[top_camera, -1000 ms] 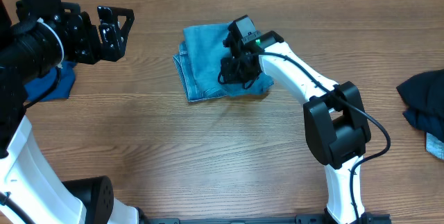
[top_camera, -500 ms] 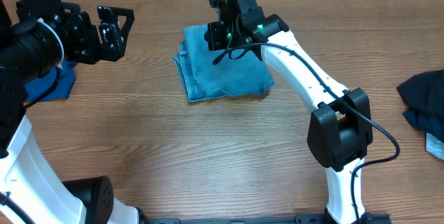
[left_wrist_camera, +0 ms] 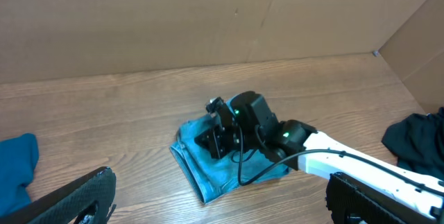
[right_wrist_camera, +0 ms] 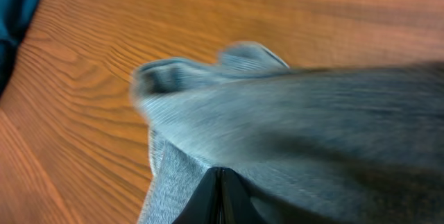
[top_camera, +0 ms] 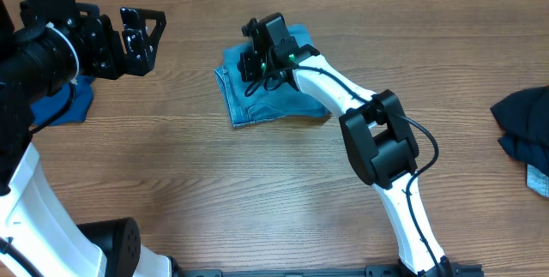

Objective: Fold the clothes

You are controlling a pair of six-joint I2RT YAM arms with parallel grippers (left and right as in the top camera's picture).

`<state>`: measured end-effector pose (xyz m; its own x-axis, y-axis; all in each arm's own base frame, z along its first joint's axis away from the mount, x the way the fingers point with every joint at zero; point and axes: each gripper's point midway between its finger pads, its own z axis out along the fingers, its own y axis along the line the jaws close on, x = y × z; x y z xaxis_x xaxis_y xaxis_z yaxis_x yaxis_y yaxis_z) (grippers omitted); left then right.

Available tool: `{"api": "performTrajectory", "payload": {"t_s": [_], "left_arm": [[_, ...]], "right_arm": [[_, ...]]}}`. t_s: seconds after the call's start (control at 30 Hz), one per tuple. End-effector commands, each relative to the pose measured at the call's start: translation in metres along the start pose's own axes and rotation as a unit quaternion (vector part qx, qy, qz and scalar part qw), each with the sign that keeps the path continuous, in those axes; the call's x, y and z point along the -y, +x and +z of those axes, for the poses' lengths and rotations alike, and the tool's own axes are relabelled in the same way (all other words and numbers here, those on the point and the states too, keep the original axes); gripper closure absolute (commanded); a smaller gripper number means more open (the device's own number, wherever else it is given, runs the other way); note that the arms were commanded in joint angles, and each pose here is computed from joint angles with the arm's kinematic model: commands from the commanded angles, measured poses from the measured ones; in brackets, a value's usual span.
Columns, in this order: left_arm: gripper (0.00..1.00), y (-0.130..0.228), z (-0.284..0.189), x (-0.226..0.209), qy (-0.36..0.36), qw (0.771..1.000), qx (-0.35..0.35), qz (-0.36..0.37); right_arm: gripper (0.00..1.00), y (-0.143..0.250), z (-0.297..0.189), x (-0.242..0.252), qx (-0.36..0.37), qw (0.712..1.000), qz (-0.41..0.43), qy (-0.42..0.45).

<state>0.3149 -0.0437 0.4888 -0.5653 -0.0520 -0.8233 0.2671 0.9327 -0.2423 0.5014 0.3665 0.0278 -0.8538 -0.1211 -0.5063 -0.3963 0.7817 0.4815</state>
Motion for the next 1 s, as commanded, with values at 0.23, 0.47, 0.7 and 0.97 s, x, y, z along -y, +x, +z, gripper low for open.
{"api": "performTrajectory", "payload": {"t_s": [0.23,0.47,0.7,0.97], "left_arm": [[0.0,0.001,0.003,0.002,0.009,1.0,-0.004,0.005],[0.0,0.001,0.003,0.002,0.009,1.0,-0.004,0.005],[0.0,0.001,0.003,0.002,0.009,1.0,-0.004,0.005],[0.0,0.001,0.003,0.002,0.009,1.0,-0.004,0.005]], "right_arm": [[0.82,-0.005,-0.031,-0.024,-0.024,0.999,0.015,-0.046],[0.8,-0.043,-0.128,-0.043,0.009,0.999,0.025,-0.04],[0.79,0.008,-0.126,-0.005,-0.078,0.994,0.064,0.041],[0.8,0.087,-0.073,0.003,-0.171,0.981,0.07,0.057]]}}
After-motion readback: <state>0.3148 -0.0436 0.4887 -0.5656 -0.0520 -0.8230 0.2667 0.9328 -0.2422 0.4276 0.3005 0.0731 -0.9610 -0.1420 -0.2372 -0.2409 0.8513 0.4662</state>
